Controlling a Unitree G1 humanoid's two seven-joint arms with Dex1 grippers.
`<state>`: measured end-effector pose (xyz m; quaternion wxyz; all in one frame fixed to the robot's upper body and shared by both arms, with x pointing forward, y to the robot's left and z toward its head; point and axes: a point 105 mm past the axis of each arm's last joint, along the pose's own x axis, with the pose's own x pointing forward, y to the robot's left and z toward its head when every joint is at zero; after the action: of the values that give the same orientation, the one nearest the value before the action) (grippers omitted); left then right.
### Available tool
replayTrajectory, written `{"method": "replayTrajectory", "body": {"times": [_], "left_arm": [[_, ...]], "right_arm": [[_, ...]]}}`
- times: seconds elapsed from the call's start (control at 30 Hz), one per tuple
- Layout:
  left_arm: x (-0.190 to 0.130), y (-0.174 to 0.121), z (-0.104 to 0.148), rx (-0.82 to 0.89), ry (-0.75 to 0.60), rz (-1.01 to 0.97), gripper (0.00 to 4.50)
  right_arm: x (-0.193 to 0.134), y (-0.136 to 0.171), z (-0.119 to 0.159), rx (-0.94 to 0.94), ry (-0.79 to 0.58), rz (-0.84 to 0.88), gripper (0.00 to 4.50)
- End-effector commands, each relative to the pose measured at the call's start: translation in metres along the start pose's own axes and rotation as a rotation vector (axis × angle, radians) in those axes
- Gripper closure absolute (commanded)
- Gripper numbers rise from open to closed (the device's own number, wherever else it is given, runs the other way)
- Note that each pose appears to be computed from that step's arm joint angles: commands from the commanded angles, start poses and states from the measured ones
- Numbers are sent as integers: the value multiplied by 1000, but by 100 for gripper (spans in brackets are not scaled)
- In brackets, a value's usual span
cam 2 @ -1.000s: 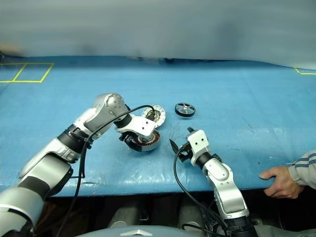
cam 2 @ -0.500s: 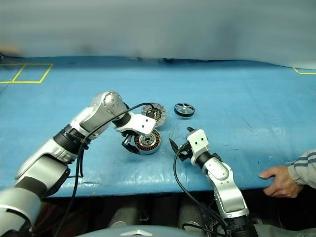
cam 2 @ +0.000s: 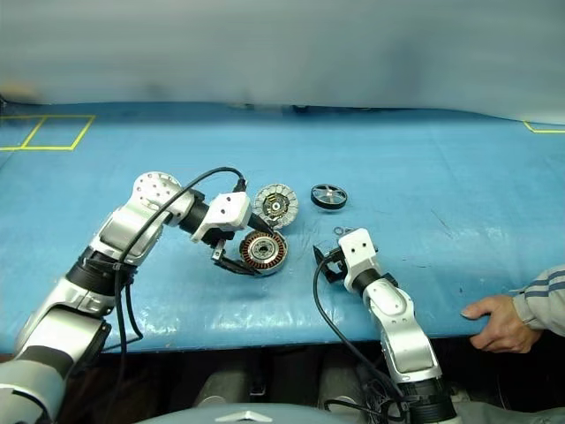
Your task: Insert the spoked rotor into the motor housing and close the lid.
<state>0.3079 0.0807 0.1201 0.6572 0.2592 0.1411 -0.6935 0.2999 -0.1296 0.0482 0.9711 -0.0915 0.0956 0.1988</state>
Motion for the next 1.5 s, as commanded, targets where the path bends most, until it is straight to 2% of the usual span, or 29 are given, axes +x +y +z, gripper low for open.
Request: {"method": "replayTrajectory", "body": {"times": [0.03, 0.2, 0.33, 0.43, 0.67, 0.87, 1.0, 1.23, 1.33, 1.47, 1.5], "left_arm": [[-7, 8, 1, -40, -112, 92, 2], [-6, 4, -22, -80, -211, 233, 2], [-4, -1, -28, -87, -257, 317, 2], [-6, -3, -26, -97, -345, 391, 2], [1, -19, -45, -130, -342, 454, 2], [-7, -28, -49, -144, -387, 523, 2], [-6, -38, -58, -161, -375, 547, 0], [-5, -50, -54, -179, -442, 544, 0], [-6, -54, -55, -176, -443, 542, 0], [-6, -57, -56, -165, -443, 542, 0], [-6, -59, -57, -162, -441, 544, 0]], "right_arm": [[3, -4, 11, -5, -23, -14, 0], [8, -17, 7, 44, 4, -68, 0], [12, -22, 2, 86, 30, -80, 0], [18, -25, -2, 111, 51, -99, 0], [30, -21, -11, 129, 83, -77, 0], [31, -22, -22, 147, 108, -85, 0], [32, -22, -30, 162, 127, -93, 81], [31, -20, -35, 187, 141, -98, 305], [31, -20, -36, 188, 144, -96, 305], [30, -20, -35, 188, 142, -95, 376], [29, -20, -33, 179, 133, -92, 376]]}}
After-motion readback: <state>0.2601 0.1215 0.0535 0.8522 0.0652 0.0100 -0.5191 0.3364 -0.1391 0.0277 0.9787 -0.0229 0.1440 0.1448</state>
